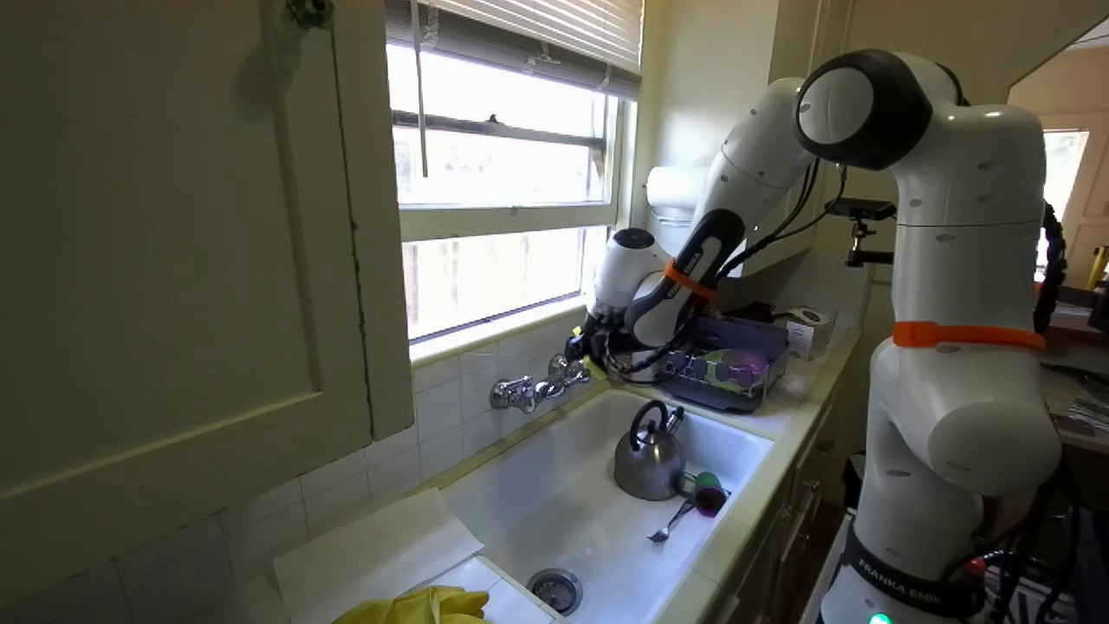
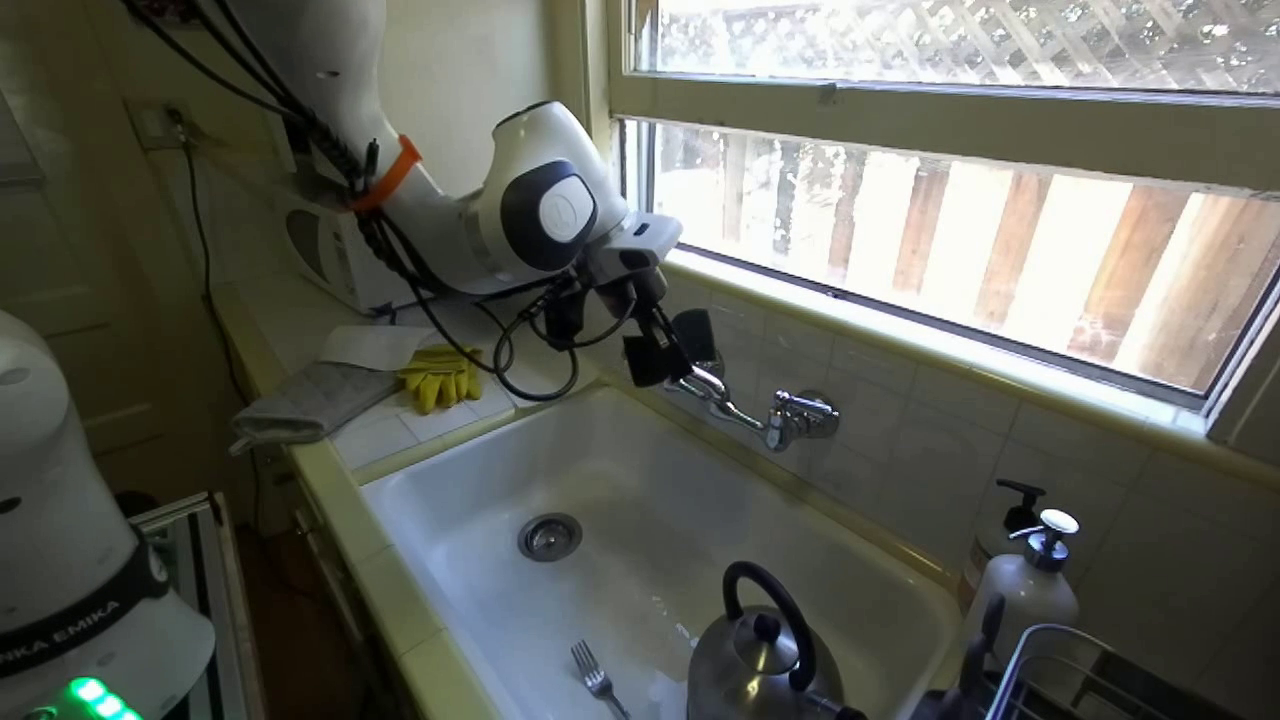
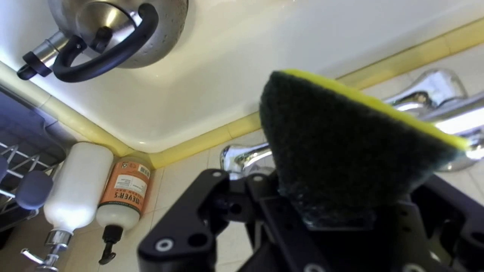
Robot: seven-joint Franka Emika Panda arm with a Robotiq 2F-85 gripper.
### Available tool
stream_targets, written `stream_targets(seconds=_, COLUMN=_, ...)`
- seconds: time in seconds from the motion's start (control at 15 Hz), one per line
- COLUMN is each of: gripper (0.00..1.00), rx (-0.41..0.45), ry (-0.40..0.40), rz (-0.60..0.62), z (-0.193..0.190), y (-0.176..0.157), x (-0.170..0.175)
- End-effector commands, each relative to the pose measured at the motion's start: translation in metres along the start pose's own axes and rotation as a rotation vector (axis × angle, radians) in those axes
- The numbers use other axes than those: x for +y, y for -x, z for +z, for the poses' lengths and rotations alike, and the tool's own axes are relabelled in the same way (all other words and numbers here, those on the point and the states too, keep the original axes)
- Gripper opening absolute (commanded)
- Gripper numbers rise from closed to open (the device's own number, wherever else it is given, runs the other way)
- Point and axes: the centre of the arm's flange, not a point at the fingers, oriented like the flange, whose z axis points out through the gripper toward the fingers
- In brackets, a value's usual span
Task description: Put the sponge on the windowsill.
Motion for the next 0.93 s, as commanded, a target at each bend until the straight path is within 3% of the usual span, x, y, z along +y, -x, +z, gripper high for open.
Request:
stream_targets(seconds=0.0, gripper=0.0, rx=0.061, ry=0.028, rz=0.102, z=-0.01, y=-0.036, x=-0.004)
stream_targets(seconds=0.87, gripper=0.0, rx=0.099, ry=-0.026, rz=0.113, z=-0.025, y=-0.129, x=-0.043)
